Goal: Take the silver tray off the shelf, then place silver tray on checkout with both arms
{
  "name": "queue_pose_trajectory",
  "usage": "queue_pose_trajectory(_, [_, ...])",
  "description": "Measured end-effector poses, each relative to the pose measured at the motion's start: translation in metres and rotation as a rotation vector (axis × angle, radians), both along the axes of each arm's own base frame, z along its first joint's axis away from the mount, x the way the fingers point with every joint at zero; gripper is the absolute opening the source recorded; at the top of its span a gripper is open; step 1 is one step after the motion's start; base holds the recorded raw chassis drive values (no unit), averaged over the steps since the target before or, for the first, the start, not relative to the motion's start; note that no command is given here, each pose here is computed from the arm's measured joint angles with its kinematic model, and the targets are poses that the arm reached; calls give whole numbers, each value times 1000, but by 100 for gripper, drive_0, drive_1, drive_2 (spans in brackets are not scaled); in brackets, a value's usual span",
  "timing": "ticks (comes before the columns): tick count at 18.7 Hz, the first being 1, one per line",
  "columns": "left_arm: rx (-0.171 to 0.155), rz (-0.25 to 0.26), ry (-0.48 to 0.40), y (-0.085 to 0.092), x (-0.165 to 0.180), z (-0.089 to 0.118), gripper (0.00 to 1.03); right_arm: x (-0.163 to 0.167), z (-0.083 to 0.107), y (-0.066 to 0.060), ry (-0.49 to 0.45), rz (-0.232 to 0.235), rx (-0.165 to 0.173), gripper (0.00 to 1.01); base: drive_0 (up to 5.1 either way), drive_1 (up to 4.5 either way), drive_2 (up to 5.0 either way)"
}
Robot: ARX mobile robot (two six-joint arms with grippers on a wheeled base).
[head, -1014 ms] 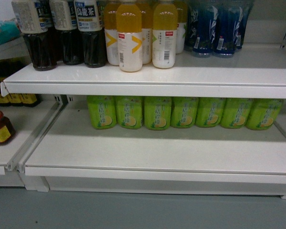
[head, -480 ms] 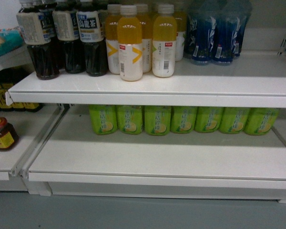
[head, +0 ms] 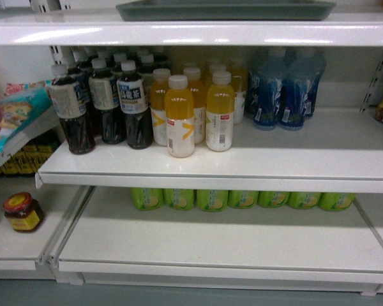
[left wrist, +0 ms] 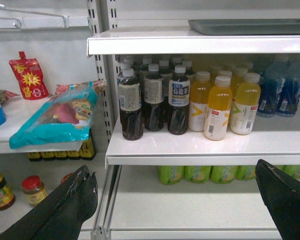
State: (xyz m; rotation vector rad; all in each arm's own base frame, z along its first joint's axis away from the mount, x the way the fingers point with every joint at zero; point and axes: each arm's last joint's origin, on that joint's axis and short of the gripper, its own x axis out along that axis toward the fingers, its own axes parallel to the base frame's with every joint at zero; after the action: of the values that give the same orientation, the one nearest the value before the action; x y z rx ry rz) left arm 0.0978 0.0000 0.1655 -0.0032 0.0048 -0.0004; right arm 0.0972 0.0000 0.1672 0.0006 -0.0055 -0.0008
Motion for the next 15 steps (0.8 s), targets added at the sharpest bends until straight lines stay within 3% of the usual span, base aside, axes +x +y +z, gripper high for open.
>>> queue_pose_trajectory(15, [4, 0, 0, 0, 0, 0, 98, 0, 0, 0, 0, 0, -1, 98, 0, 10, -10])
